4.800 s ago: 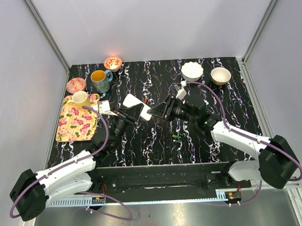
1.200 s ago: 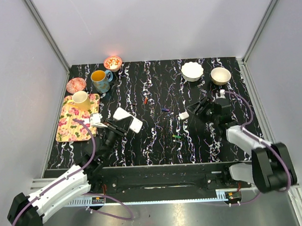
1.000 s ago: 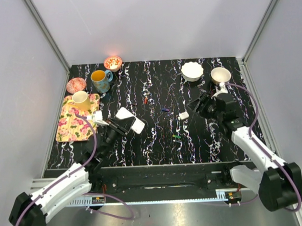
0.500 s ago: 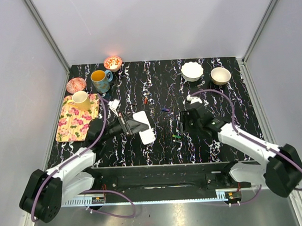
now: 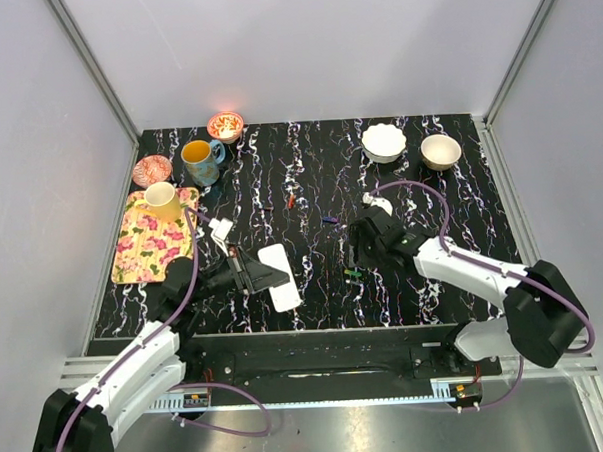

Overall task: Load the batteries into the remote control
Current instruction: Pick up the battery from the center of the board.

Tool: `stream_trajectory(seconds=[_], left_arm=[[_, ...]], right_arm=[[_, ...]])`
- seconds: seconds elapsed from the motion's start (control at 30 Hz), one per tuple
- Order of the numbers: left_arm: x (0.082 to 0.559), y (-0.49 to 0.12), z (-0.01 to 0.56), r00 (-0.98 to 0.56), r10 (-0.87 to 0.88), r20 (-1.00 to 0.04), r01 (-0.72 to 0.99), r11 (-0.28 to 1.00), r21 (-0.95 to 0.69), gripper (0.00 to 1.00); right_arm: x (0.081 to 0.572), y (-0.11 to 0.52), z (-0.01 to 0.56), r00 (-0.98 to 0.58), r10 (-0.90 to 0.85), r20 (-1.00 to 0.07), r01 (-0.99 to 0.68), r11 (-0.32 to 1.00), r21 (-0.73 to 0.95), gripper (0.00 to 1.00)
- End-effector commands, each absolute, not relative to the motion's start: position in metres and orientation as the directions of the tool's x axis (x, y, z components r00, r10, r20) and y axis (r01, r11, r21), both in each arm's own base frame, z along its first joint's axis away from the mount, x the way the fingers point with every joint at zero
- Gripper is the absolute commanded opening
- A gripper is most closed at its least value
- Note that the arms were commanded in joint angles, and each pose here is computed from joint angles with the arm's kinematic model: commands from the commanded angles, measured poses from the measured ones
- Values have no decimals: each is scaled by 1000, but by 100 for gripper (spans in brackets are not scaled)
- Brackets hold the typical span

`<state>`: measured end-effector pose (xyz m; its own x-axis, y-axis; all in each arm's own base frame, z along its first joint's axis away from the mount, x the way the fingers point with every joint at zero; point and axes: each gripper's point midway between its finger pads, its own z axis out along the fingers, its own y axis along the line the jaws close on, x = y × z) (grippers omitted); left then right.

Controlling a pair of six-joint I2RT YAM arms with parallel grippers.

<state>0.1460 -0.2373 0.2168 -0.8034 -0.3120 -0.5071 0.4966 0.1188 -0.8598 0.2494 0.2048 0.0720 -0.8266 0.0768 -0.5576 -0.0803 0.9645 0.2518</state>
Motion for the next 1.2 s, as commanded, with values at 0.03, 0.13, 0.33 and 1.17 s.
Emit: stream_trajectory(seconds=[0.03, 0.13, 0.33, 1.17], left_arm=[[140, -237, 220, -789, -284, -545, 537, 111, -836, 0], [140, -236, 218, -790, -291, -540, 534, 107, -839, 0], [144, -238, 219, -787, -291, -543, 536, 113, -837, 0], [134, -236, 227, -779, -276, -563, 565, 78, -821, 0]], right_arm=[[261, 214, 70, -816, 35, -577, -121, 966, 229, 57], [259, 210, 66, -815, 3, -579, -140, 969, 203, 53], [255, 215, 67, -807, -19, -590, -187, 956, 226, 52], [254, 219, 60, -808, -53, -586, -190, 966, 174, 60]])
